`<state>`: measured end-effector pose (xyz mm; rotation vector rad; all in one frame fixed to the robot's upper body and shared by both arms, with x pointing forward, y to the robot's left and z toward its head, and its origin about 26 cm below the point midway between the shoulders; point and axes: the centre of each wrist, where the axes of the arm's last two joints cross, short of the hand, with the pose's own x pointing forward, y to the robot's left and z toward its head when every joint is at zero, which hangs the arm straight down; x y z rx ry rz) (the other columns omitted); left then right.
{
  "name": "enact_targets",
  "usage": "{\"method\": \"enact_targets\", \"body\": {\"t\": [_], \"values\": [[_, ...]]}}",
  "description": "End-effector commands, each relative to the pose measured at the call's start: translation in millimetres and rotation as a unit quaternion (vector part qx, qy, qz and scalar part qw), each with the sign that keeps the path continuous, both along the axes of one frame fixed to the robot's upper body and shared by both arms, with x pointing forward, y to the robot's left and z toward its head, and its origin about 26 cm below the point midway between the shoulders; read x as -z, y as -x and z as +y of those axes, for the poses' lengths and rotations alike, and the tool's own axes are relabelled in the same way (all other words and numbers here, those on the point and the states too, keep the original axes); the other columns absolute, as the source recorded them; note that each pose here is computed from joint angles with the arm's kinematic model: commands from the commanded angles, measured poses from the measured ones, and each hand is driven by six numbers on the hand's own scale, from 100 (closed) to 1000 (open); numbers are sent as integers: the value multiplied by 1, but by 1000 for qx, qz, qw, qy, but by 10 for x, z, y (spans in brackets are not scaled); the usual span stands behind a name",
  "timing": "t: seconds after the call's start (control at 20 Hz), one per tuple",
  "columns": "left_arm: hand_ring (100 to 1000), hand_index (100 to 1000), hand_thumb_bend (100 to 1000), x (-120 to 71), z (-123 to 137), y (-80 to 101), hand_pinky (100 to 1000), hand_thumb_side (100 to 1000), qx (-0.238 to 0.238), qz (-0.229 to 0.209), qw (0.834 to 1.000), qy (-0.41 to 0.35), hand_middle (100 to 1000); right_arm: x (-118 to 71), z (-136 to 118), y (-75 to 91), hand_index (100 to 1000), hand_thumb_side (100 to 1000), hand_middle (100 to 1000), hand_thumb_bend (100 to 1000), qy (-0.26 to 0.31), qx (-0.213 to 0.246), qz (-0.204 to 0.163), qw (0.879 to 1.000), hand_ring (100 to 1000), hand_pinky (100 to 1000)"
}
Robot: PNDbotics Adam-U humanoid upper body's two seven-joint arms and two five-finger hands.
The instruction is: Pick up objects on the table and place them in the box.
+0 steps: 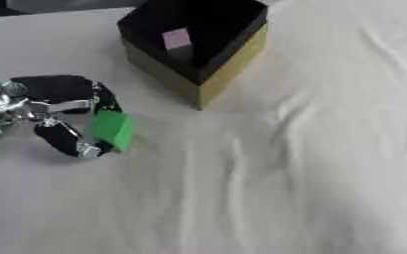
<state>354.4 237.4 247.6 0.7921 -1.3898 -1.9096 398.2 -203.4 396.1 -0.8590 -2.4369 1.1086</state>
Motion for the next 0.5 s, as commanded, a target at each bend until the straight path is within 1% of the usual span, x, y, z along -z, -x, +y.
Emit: {"method": "enact_targets", "body": {"t": [0.05,0.3,0.4,0.5], "values": [[594,596,100,-293,40,86,535,276,0,-47,999,16,529,-151,5,85,855,917,733,100,-1,-1,-26,1000,835,871],[575,564,100,-667,-17,166,521,265,9,-109,992,61,512,-156,29,91,855,914,734,100,1,-5,-28,1000,836,871],[565,550,100,-824,-62,164,513,260,17,-134,987,88,504,-157,36,95,855,912,734,100,1,-7,-29,1000,836,871],[553,534,100,-935,-119,128,504,283,27,-148,982,113,496,-155,49,99,855,911,735,100,2,-10,-29,1000,836,871]]}}
